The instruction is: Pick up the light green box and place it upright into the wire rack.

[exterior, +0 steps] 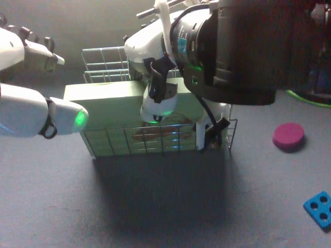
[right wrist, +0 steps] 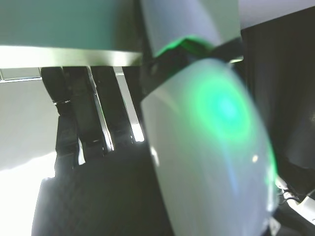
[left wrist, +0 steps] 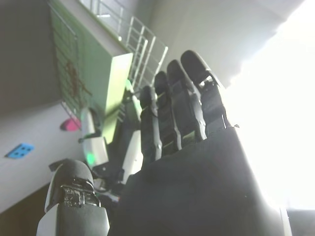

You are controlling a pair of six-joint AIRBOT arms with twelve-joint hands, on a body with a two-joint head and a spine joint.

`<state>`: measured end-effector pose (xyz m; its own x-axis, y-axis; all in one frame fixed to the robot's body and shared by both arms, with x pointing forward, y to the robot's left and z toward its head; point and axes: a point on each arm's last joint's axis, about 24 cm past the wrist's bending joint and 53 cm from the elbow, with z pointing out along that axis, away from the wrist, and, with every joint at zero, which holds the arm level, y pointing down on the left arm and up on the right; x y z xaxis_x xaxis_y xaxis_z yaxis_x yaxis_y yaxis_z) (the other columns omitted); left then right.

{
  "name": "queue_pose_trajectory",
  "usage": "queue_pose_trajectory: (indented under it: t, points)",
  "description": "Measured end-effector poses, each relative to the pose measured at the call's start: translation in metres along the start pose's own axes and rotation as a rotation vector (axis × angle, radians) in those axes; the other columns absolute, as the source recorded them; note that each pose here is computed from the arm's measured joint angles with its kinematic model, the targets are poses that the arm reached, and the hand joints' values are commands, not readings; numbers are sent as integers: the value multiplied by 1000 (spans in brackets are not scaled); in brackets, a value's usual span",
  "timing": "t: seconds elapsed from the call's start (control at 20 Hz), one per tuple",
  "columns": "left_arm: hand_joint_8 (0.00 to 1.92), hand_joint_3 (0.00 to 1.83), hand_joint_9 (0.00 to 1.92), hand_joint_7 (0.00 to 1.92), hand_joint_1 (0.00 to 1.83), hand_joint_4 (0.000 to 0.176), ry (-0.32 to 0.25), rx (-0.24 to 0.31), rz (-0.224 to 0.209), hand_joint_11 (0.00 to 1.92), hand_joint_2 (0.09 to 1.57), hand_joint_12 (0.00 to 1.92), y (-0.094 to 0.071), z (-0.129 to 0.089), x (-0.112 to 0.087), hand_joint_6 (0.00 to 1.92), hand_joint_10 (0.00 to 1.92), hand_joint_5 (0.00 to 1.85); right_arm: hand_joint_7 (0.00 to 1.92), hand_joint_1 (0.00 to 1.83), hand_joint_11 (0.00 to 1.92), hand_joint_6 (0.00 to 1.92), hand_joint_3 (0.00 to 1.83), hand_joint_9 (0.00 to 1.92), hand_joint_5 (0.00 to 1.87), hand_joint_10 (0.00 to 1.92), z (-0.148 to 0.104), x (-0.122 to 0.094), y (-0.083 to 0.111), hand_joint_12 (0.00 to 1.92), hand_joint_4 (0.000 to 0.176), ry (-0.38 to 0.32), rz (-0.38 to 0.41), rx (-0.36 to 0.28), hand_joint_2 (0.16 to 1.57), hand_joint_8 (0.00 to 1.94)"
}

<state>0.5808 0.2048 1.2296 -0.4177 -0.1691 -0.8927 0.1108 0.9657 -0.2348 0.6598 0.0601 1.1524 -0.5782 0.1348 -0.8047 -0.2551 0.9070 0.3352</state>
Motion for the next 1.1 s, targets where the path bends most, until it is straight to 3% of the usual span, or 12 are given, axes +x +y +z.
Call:
queue_pose_trajectory:
  t: [0.15, 0.2, 0.25, 0.35, 0.55, 0.9, 1.05, 1.1]
  points:
    - [12, 1, 297, 300, 0, 0, 1, 7, -2, 0, 1131, 963, -3, 0, 0, 11, 12, 261, 425, 785, 0, 0, 0, 384, 402, 1, -9, -15, 3, 1078, 0, -30, -8, -13, 955, 0]
    - [3, 25, 284, 284, 0, 0, -1, 8, -2, 0, 1213, 945, -3, 0, 0, 3, 4, 236, 395, 758, 0, 0, 0, 362, 366, 0, -13, -19, 4, 1053, 0, -36, -6, -20, 961, 0]
    - [1, 17, 284, 281, 0, 0, 0, 8, -4, 0, 1206, 941, -3, 0, 0, 7, 4, 245, 391, 745, 0, 0, 0, 355, 358, 0, -18, -23, 5, 1044, 0, -44, -2, -26, 962, 0]
    - [11, 0, 319, 332, 0, 0, -1, 10, -3, 0, 1127, 995, -3, 0, 0, 22, 12, 318, 390, 726, 0, 1, 0, 353, 360, 0, -31, -33, 5, 1041, 0, -62, 3, -38, 971, 0]
    - [5, 0, 329, 335, 0, 0, 1, 22, 0, 0, 1100, 1025, -8, -1, 2, 4, 11, 291, 398, 724, 0, 2, 4, 366, 365, 4, -60, -47, 2, 1089, 0, -95, 13, -61, 985, 1]
    - [6, 16, 266, 274, 0, 0, 2, 37, 4, 0, 1199, 904, -15, -2, 3, 14, 7, 228, 478, 724, 0, 17, 4, 415, 440, 16, -114, -52, -22, 1165, 0, -143, -1, -62, 1002, 16]
    - [14, 3, 505, 509, 0, 0, 1, 47, -1, 51, 1225, 1147, -19, -3, 3, 14, 45, 380, 658, 680, 128, 38, 7, 595, 588, 75, -136, -42, -27, 1290, 0, -140, 2, -76, 1060, 40]
    - [18, 2, 604, 605, 0, 0, 1, 49, 2, 134, 1247, 1175, -21, -3, 4, 13, 63, 438, 737, 689, 206, 29, 0, 634, 659, 186, -141, -38, -28, 1358, 0, -138, 3, -80, 1071, 37]
